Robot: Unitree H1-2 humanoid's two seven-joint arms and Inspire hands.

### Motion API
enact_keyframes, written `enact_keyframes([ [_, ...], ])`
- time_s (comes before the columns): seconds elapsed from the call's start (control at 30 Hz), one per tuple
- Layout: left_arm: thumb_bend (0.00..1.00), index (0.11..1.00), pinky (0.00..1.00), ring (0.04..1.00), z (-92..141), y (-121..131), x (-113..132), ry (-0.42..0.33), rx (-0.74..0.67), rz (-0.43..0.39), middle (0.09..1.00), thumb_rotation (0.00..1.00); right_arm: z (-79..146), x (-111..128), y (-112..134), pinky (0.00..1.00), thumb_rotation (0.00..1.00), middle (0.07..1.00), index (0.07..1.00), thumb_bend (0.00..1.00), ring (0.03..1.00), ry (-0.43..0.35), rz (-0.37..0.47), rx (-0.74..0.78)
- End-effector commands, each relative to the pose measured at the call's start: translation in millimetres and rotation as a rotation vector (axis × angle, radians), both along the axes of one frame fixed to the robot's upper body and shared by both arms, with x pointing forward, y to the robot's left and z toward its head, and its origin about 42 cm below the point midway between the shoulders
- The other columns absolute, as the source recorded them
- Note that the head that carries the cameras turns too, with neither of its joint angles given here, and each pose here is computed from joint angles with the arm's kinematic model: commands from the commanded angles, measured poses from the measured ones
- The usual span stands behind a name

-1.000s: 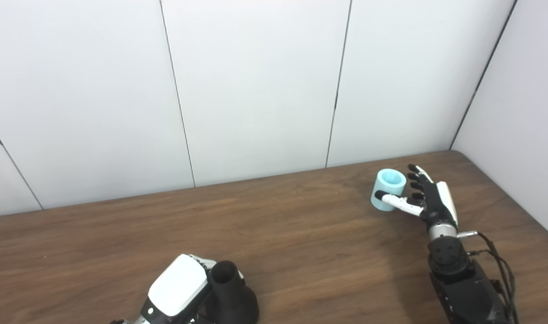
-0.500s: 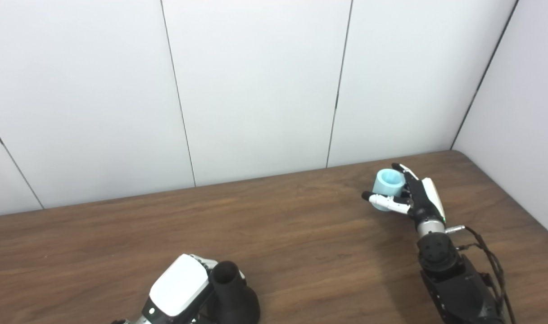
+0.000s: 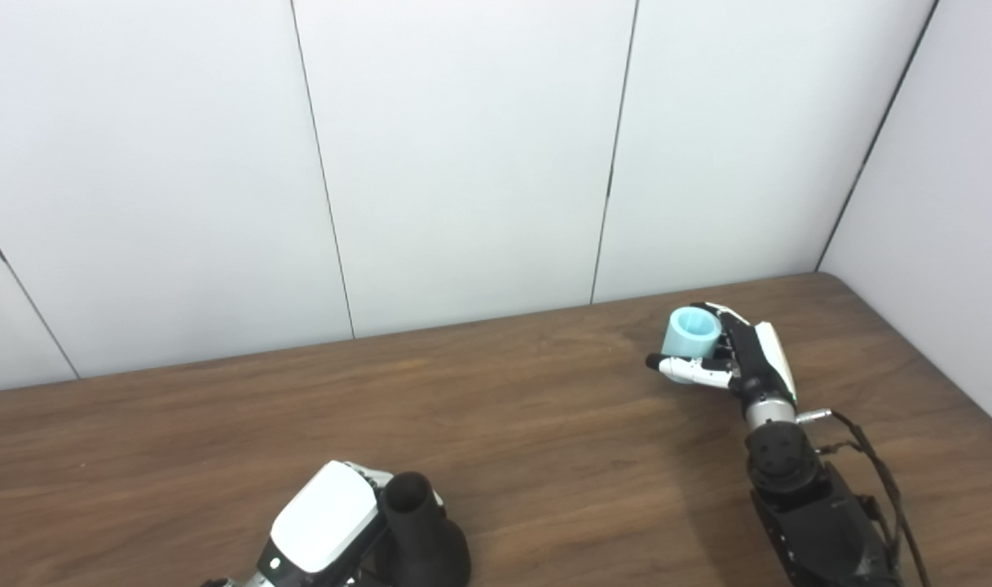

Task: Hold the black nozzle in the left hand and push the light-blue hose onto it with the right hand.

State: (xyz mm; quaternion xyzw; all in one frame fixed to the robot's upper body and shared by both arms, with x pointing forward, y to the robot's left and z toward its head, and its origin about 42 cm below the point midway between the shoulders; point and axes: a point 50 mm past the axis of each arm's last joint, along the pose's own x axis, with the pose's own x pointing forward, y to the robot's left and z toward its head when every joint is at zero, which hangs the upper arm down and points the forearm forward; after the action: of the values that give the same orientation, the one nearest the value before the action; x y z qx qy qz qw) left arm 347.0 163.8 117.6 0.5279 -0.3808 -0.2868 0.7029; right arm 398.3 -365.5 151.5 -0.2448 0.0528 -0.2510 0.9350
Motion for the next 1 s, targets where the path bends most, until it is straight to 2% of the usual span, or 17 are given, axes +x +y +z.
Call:
enact_keyframes([
  [0.0,0.49,0.541,0.22,0.337,-44,-8,-34,0.132,0.029,-0.019,0.440,0.00,4,6,6,0.45,0.05,0.588,0.611,0.88,0.540,-0.039,-0.043,0.002],
  [0.03,0.49,0.540,0.22,0.337,-44,-8,-34,0.133,0.028,-0.019,0.439,0.00,4,6,6,0.37,0.03,0.507,0.567,0.71,0.468,-0.052,-0.058,-0.002],
  [0.07,0.49,0.537,0.21,0.335,-44,-8,-34,0.132,0.028,-0.019,0.436,0.00,4,6,6,0.32,0.01,0.459,0.538,0.60,0.418,-0.065,-0.069,0.001],
  [0.13,0.49,0.535,0.20,0.336,-44,-8,-35,0.128,0.030,-0.018,0.434,0.00,3,6,6,0.33,0.00,0.466,0.526,0.54,0.397,-0.089,-0.077,0.009],
  [0.27,0.49,0.536,0.21,0.336,-43,-7,-34,0.133,0.031,-0.021,0.435,0.00,3,6,7,0.36,0.00,0.498,0.493,0.52,0.421,-0.103,-0.074,0.017],
  [0.63,0.49,0.537,0.21,0.339,-43,-8,-34,0.133,0.036,-0.022,0.435,0.00,10,3,10,0.33,0.00,0.494,0.506,0.52,0.407,-0.121,-0.058,0.024],
  [0.83,0.49,0.533,0.20,0.340,-44,-12,-36,0.123,0.041,-0.029,0.432,0.00,28,-7,23,0.32,0.00,0.487,0.515,0.52,0.404,-0.182,0.030,0.002],
  [0.9,0.50,0.493,0.20,0.393,-44,-14,-37,0.131,0.049,-0.028,0.482,0.00,37,-14,32,0.31,0.00,0.486,0.522,0.52,0.400,-0.205,0.073,0.000],
  [0.97,0.50,0.525,0.21,0.356,-43,-15,-37,0.129,0.052,-0.027,0.451,0.00,47,-21,45,0.31,0.00,0.487,0.514,0.52,0.401,-0.223,0.117,-0.009],
])
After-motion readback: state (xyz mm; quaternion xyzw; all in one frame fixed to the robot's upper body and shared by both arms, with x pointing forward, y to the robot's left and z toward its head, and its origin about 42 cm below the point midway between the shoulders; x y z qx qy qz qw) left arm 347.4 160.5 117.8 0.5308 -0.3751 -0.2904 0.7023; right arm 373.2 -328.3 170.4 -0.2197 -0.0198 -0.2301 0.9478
